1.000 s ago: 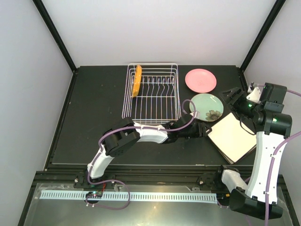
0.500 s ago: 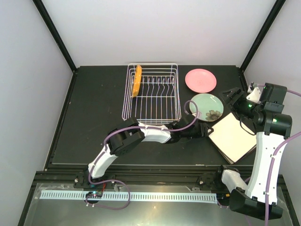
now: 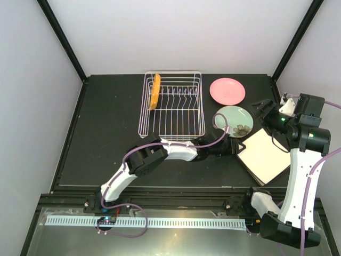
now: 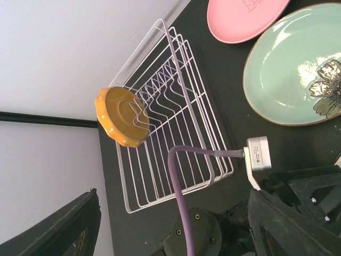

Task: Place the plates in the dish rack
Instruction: Pick up the plate at the center of the board.

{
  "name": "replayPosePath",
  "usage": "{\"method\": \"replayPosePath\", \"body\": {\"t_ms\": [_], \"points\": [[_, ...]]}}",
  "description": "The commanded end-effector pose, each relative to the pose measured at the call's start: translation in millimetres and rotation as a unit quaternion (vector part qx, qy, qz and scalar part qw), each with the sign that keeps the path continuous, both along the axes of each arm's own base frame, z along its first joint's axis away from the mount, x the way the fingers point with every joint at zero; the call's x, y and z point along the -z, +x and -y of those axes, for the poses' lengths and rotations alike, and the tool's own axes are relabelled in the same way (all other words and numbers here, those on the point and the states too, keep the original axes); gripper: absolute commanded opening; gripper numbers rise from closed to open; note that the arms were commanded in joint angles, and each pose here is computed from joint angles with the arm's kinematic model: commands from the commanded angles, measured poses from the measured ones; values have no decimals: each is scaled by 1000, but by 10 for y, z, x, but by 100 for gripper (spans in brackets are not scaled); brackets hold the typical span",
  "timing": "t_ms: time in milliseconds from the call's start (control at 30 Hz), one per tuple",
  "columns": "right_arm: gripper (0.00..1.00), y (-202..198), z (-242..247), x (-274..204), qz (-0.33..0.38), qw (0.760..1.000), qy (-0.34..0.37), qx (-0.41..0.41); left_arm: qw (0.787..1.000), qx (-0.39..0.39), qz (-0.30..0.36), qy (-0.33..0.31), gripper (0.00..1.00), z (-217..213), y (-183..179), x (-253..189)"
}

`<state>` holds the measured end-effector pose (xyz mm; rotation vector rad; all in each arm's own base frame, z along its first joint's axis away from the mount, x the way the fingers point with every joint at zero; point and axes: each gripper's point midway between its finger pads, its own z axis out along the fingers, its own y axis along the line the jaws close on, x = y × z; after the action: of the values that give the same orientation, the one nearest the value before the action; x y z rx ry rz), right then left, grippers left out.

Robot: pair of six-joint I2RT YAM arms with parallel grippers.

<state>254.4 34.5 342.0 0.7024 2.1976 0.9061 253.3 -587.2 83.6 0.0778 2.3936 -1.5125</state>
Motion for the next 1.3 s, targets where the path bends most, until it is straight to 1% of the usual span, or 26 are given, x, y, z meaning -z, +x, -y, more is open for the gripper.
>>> {"method": "replayPosePath", "body": {"t_ms": [0,100,267,400,567,767,1067,1267], "points": [[77,22,21,-30,6,1000,-4,0,1000,4,-13,5,62,16,18,43],[76,32,22,-25,5,1000,-4,0,1000,-9,-1,6,61,-111,81,-1],[77,35,20,8,3,1000,-1,0,999,-37,34,5,61,-332,243,-207],[77,41,21,-3,5,1000,-1,1,998,-51,32,17,62,-458,309,-135],[77,48,37,-40,7,1000,-5,4,999,-39,6,12,62,-383,289,18],[77,49,52,-16,4,1000,-8,7,1000,-29,-5,5,62,-238,298,27],[77,47,76,33,0,1000,-13,13,999,-20,-40,10,62,-186,159,173],[79,20,73,120,-6,1000,-11,15,999,-11,-41,1,62,-141,110,87]]}}
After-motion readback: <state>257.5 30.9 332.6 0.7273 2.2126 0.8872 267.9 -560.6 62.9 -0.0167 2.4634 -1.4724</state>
